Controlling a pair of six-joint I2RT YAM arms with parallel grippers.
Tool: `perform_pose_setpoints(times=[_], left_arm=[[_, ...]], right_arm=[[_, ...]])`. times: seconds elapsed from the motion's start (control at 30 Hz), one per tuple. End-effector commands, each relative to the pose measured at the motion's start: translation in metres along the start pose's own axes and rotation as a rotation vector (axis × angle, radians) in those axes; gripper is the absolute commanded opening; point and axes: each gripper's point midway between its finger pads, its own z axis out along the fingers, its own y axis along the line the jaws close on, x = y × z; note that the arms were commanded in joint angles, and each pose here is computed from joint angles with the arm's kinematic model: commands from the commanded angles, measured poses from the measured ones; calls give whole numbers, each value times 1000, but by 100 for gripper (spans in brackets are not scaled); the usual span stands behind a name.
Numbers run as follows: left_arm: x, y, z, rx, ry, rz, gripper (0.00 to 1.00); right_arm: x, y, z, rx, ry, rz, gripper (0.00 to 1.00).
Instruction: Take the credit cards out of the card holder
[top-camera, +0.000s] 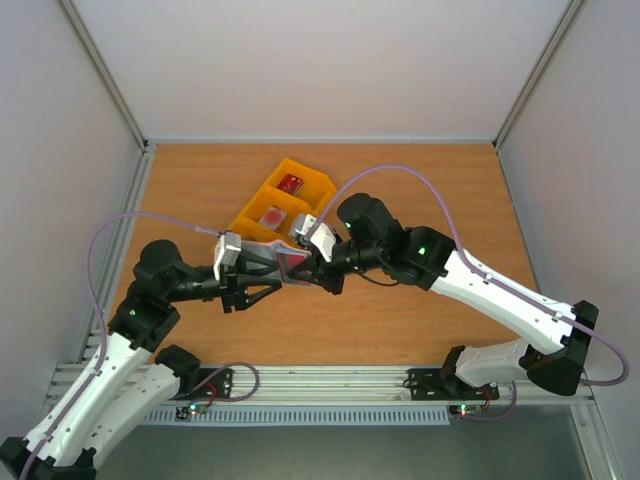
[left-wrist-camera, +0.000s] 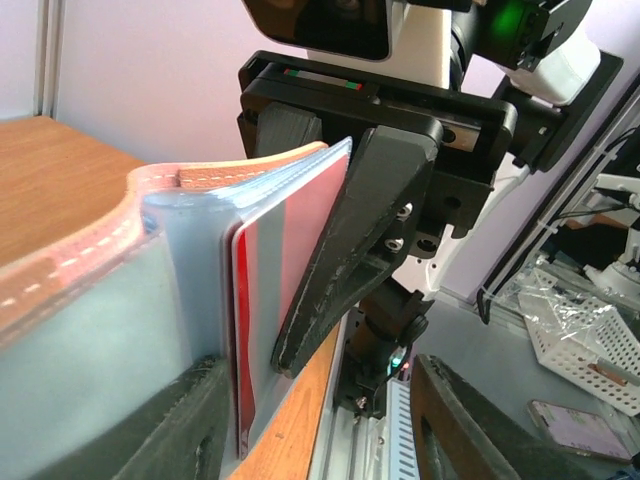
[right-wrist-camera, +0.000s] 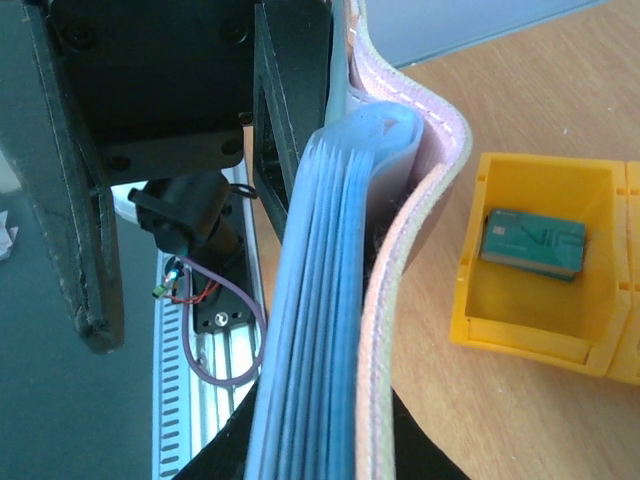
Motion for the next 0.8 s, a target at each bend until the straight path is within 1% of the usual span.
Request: perform_pose_setpoints(times=[0.0, 0.1, 0.13, 0.2, 0.27, 0.4, 0.47, 0.53, 0.63, 0.7, 0.77], left_arm=[[-32, -17, 0, 61, -104, 239, 45], [-29, -21, 0, 80, -87, 265, 25], [-27, -23, -1, 87, -81, 266, 22], [-24, -28, -2, 118, -71, 284, 19], [-21, -35, -2, 153, -63, 295, 20], [-21, -41, -3, 187, -62, 315, 33], [-27, -38, -3, 158, -83, 334, 40], [-36, -29, -4, 75, -120, 366, 42], [-47, -17, -8, -43, -167, 438, 41], [-51, -21, -10, -46, -181, 486, 41], [-50, -35, -11, 24, -179, 512, 43]], right_arm=[[-23, 82, 8, -342, -81, -177, 1], [-23, 84, 7, -350, -86, -185, 1], [-24, 85, 6, -353, -89, -189, 1], [-22, 85, 6, -353, -85, -193, 1], [-20, 84, 7, -351, -79, -196, 1], [-21, 85, 9, -368, -80, -204, 1], [-24, 83, 12, -359, -86, -202, 1], [-26, 77, 18, -329, -87, -195, 1], [-22, 76, 24, -309, -70, -205, 1], [-21, 78, 24, -318, -68, -212, 1], [-20, 81, 21, -331, -76, -220, 1]])
